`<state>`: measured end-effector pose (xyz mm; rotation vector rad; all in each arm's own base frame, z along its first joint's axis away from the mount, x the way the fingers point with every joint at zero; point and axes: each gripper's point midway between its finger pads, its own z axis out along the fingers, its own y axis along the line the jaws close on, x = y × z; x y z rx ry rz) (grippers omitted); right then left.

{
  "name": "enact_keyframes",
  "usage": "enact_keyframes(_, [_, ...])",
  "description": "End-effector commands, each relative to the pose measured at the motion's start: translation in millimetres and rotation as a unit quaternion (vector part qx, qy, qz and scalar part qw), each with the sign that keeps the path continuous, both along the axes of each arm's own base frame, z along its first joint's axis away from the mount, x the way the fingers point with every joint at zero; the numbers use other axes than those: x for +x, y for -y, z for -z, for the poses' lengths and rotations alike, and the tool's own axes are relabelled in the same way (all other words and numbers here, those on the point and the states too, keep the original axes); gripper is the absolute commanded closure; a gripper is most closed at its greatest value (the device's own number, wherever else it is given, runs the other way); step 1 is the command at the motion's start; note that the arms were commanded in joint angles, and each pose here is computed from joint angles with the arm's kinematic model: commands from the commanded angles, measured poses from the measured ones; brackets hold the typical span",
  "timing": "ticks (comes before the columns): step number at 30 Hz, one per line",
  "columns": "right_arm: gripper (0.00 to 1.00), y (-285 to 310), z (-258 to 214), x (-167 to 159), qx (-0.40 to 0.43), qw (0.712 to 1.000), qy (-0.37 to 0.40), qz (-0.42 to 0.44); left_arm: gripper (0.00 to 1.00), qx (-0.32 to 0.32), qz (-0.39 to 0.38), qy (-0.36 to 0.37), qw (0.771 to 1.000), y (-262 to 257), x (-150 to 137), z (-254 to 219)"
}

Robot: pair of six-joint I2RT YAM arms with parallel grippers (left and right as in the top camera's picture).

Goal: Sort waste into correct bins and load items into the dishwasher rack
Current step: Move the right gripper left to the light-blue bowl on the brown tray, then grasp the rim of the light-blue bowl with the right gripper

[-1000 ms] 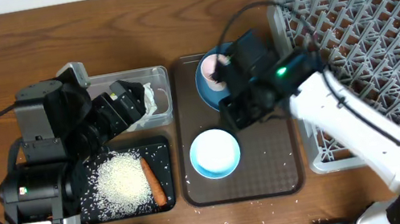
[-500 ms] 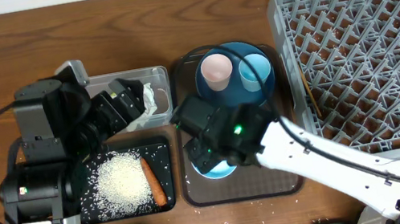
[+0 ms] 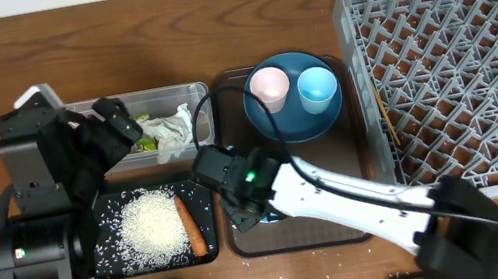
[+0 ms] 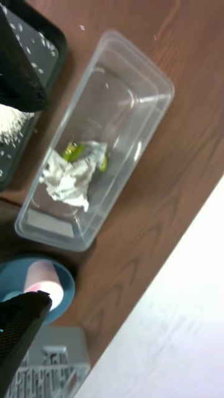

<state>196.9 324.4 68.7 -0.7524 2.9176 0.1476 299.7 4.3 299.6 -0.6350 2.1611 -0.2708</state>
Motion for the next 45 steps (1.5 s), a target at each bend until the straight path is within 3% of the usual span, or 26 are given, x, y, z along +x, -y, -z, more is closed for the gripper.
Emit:
enact_keyframes(1, [0.72, 1.4, 15.8, -4.6, -0.019, 1.000, -0.013, 0.005, 0.05, 0.020, -0.016, -0.002, 1.000, -9.1, -2.4, -3.4])
enact_keyframes(16, [0.72, -6.9, 26.1, -11.9, -0.007, 0.999, -0.041, -0.003, 0.06, 0.020, -0.015, -0.033, 0.999, -9.0, -1.1, 10.7])
enact_keyframes(25, [0.71, -14.1, 0.1, 0.8, 0.018, 0.999, -0.027, -0.005, 0.06, 0.020, -0.015, -0.033, 0.999, -9.0, -1.1, 10.8])
enact_keyframes(31, [0.71, -26.2, -8.7, -7.3, 0.049, 0.998, -0.048, -0.016, 0.06, 0.020, -0.015, -0.033, 0.999, -9.0, -1.1, 10.8])
enact_keyframes(45, [0.73, -26.7, 2.6, -12.3, 0.024, 0.999, -0.018, -0.032, 0.06, 0.020, -0.015, -0.033, 0.999, -9.0, -1.1, 10.8])
